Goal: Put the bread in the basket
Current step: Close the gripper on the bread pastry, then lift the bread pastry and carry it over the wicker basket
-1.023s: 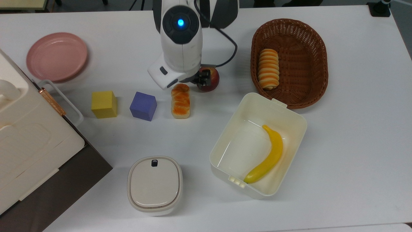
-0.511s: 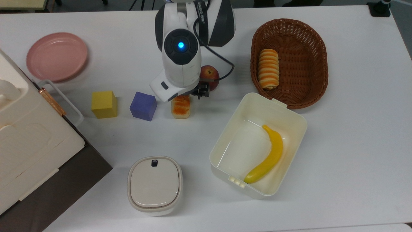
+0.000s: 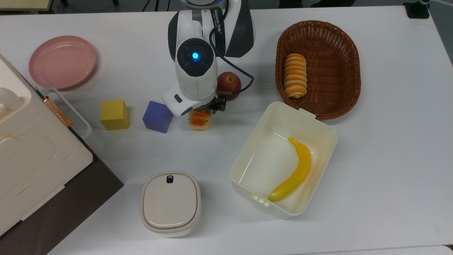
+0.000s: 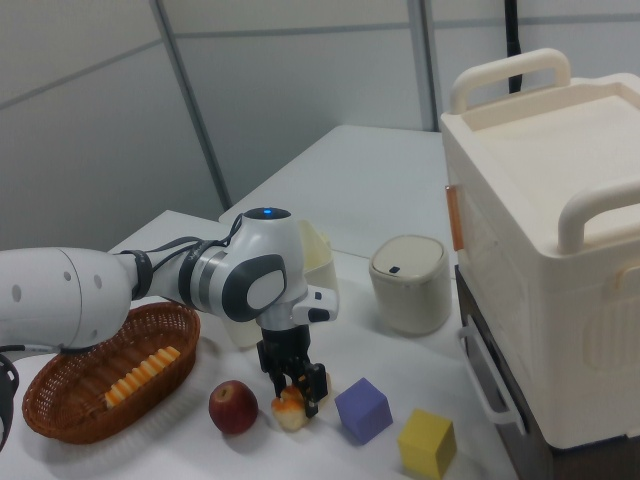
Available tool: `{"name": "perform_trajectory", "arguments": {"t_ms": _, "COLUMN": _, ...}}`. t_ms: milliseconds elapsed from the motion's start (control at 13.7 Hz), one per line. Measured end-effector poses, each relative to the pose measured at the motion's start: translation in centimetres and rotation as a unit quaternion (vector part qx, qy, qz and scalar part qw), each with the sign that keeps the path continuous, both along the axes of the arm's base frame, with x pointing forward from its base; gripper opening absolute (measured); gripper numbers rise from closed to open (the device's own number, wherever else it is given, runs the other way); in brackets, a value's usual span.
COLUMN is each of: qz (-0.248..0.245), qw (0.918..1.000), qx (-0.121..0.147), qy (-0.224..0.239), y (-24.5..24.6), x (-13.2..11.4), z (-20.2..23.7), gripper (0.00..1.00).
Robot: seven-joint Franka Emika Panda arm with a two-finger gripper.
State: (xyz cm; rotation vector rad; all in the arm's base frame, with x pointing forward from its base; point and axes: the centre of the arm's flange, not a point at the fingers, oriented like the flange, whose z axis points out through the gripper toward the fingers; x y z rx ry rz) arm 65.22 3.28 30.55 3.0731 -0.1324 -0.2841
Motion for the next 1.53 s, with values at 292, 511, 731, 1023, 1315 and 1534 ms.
{"name": "perform_trajectory", "arguments": {"t_ms": 292, "qz": 0.0, "qw": 1.0, "qx": 0.0, "qy": -0.005, "y": 0.0, "x": 0.2, "z": 0.2, "gripper": 0.46}}
{"name": "perform_trajectory", "arguments": {"t_ms": 511, "qz": 0.001, "qw": 1.0, "qx": -0.001, "qy": 0.005, "y": -0.1, "x": -0.1, "z": 1.4, "gripper": 0.46}}
{"name": "perform_trajectory", "arguments": {"t_ms": 731, "qz": 0.003, "qw": 0.9999, "qx": -0.003, "qy": 0.015, "y": 0.1, "x": -0.9, "z": 4.8, "gripper": 0.47}}
{"name": "perform_trajectory", "arguments": {"t_ms": 1023, "qz": 0.04, "qw": 0.9984, "qx": -0.005, "qy": 0.039, "y": 4.7, "x": -3.3, "z": 9.0, "gripper": 0.47}}
{"name": "perform_trajectory", "arguments": {"t_ms": 1315, "qz": 0.094, "qw": 0.9932, "qx": -0.012, "qy": 0.068, "y": 11.2, "x": -6.1, "z": 11.0, "gripper": 0.47}}
{"name": "perform_trajectory", "arguments": {"t_ms": 1534, "qz": 0.122, "qw": 0.99, "qx": -0.017, "qy": 0.068, "y": 16.0, "x": -8.4, "z": 13.1, "gripper": 0.48}}
